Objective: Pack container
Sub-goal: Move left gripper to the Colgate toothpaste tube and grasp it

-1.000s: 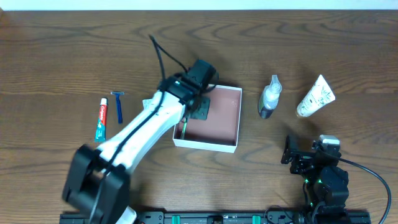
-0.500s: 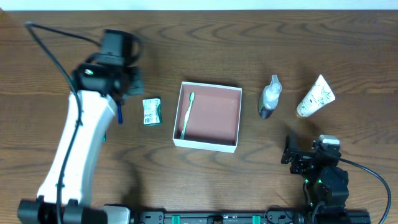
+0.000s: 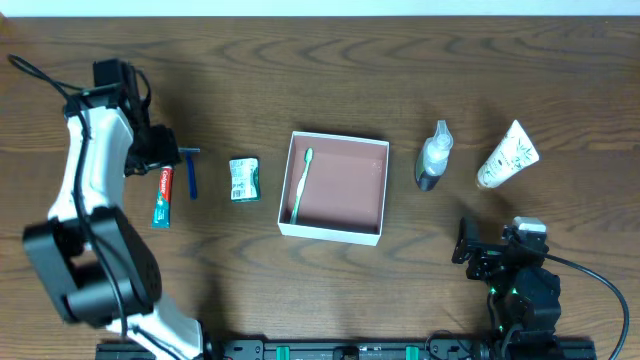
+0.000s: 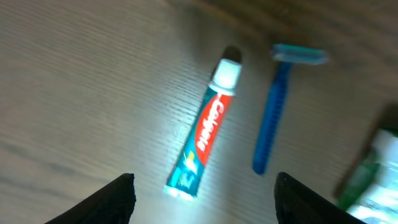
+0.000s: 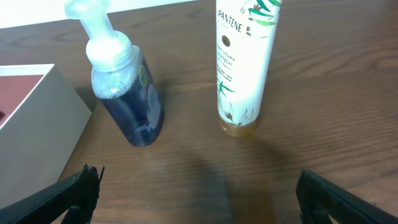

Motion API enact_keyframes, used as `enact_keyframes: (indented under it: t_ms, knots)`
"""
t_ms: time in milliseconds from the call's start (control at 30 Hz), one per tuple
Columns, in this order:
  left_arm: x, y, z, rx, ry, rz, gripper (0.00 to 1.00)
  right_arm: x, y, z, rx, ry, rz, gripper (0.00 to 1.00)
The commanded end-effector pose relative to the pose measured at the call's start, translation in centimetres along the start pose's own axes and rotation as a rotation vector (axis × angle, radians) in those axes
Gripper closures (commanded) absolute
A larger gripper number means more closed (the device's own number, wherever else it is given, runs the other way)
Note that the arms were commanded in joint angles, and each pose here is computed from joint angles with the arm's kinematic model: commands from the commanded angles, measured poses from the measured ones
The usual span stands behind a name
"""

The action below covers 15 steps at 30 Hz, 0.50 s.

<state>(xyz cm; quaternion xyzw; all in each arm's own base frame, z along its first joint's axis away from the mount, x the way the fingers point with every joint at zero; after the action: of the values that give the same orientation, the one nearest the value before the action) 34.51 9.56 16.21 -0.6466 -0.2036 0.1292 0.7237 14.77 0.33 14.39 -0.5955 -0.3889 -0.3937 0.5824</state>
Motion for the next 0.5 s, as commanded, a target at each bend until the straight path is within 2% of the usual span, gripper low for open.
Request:
enact_keyframes:
  t_ms: [0, 133, 467]
  knots:
    - [0.0, 2.7, 0.0, -0.015, 0.111, 0.073, 0.28, 0.0, 0.0, -0.1, -0.009, 0.011, -0.003, 0.01]
    - [0.2, 4.6, -0.2, -0.011, 0.169, 0.106, 0.29, 0.0, 0.0, -0.1, -0.009, 0.011, -0.003, 0.01]
    - [0.8, 8.1, 0.8, 0.002, 0.136, 0.144, 0.34, 0.0, 0.0, -0.1, -0.009, 0.011, -0.003, 0.01]
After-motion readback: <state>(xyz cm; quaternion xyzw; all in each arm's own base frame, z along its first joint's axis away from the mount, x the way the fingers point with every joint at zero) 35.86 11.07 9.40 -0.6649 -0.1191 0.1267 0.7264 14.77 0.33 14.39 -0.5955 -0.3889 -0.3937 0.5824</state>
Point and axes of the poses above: each gripper's point midway between its finger pads, its own y axis out along the fingers, its own z axis along the line the jaws close on, x = y × z, the point moved 8 cm from there along -y, back along the fingers, and after that the axes turned 10 degrees about -y, right-handed, at the moved point
